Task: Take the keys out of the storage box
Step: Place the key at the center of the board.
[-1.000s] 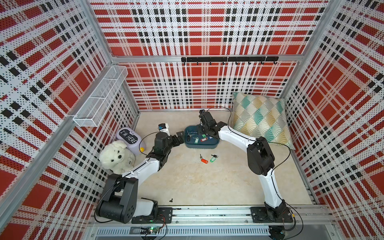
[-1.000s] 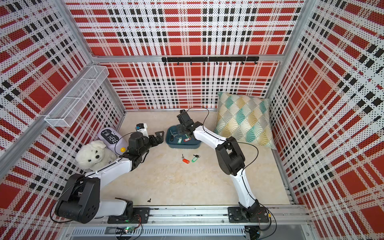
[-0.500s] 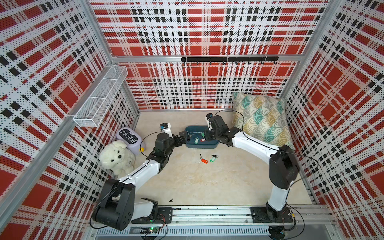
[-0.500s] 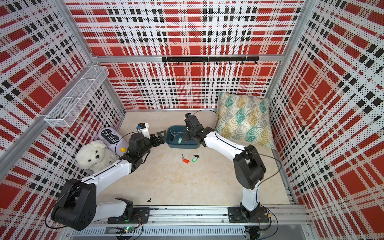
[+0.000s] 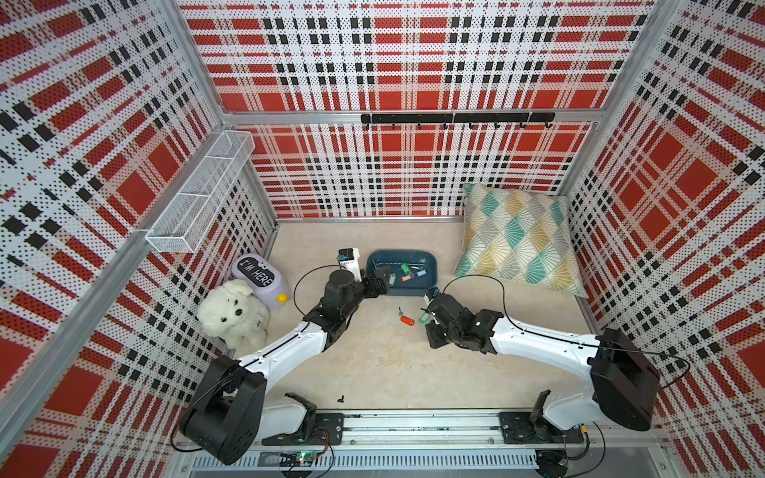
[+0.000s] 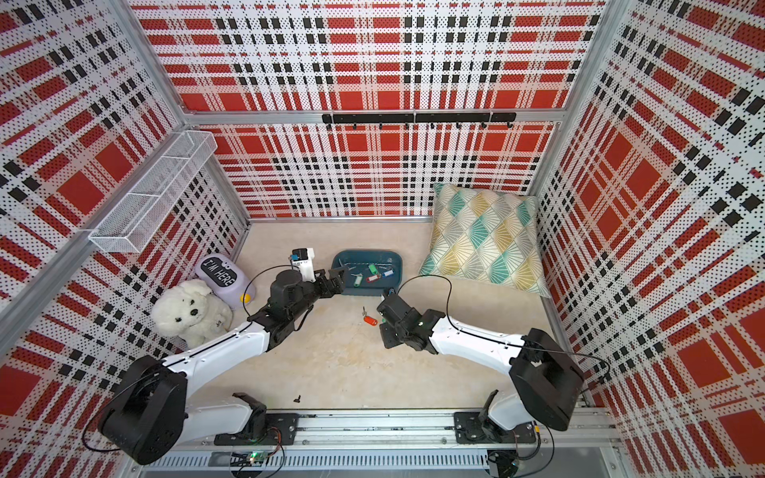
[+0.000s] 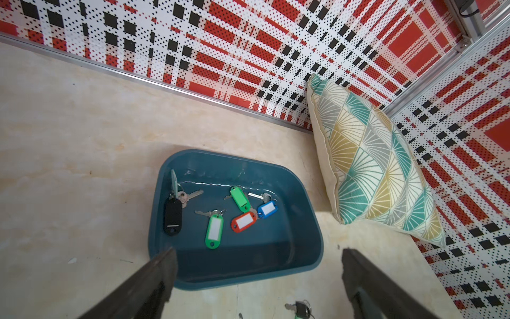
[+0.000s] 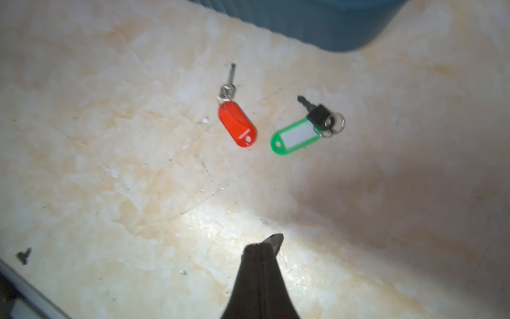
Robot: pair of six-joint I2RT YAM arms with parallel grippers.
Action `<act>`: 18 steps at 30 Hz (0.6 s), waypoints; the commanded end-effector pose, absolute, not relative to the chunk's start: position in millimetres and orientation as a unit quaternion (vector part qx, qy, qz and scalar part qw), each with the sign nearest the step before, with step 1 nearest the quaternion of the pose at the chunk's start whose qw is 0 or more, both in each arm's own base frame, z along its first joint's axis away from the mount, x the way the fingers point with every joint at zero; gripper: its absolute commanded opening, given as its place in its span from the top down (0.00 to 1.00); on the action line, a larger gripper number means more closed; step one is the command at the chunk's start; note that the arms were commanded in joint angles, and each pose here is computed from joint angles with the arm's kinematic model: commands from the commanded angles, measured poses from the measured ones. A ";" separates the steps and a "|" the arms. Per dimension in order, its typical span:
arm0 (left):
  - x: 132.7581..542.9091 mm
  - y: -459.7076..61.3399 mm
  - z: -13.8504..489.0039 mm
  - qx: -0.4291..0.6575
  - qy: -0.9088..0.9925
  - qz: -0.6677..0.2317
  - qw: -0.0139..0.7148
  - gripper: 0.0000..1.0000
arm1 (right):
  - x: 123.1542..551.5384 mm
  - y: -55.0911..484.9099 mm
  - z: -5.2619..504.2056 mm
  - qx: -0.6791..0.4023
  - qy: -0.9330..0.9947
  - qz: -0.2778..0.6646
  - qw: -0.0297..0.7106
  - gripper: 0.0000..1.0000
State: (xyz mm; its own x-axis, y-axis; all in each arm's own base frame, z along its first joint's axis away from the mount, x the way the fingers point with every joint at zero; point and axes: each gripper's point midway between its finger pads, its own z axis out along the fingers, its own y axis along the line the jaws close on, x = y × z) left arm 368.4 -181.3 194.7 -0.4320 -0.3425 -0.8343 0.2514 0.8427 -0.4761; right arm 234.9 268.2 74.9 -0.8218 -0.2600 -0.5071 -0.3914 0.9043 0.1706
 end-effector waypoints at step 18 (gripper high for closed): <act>375.6 -204.8 221.6 -0.024 0.792 -0.259 0.552 0.01 | 250.1 273.3 46.9 -0.172 0.948 0.100 0.248 0.62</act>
